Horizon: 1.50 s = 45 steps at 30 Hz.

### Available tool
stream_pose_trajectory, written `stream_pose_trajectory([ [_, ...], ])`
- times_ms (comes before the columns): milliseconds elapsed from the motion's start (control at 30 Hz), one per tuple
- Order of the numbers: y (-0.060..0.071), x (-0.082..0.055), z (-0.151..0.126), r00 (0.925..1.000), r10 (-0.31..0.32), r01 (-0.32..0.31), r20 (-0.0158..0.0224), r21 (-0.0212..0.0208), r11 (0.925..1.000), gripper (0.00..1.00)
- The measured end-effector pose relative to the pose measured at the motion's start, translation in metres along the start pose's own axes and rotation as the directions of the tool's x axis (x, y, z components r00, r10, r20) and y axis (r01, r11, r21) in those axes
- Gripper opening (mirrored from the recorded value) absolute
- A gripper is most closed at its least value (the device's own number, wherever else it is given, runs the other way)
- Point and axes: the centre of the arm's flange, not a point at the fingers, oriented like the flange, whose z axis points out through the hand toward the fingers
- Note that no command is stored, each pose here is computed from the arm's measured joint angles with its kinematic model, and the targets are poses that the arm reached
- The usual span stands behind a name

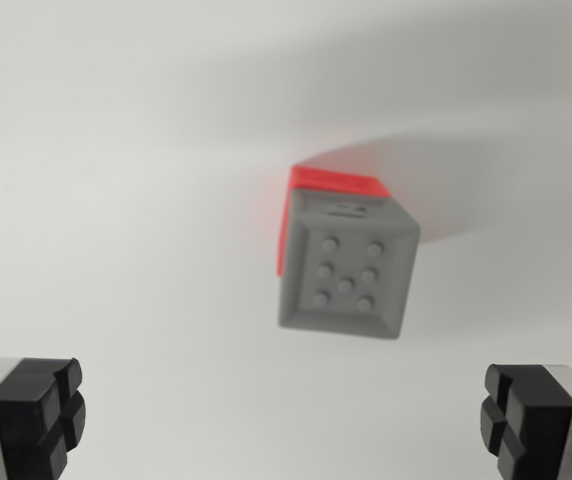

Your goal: Destack cube

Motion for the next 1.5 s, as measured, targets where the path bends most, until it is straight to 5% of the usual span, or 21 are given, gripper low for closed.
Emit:
stream_pose_trajectory([
  [667, 0.025, 0.01, 0.081, 0.9931, 0.116, -0.116, 0.018, -0.0018, 0.9932, 1.0],
  [1367, 0.026, 0.008, 0.148, 0.9921, 0.124, -0.124, 0.0166, -0.0017, 0.9923, 1.0],
  [1400, 0.026, 0.008, 0.148, 0.9921, 0.124, -0.124, 0.0166, -0.0017, 0.9923, 0.0],
  [1500, 0.026, 0.009, 0.148, 0.9922, 0.124, -0.124, 0.0162, -0.001, 0.9923, 0.0],
])
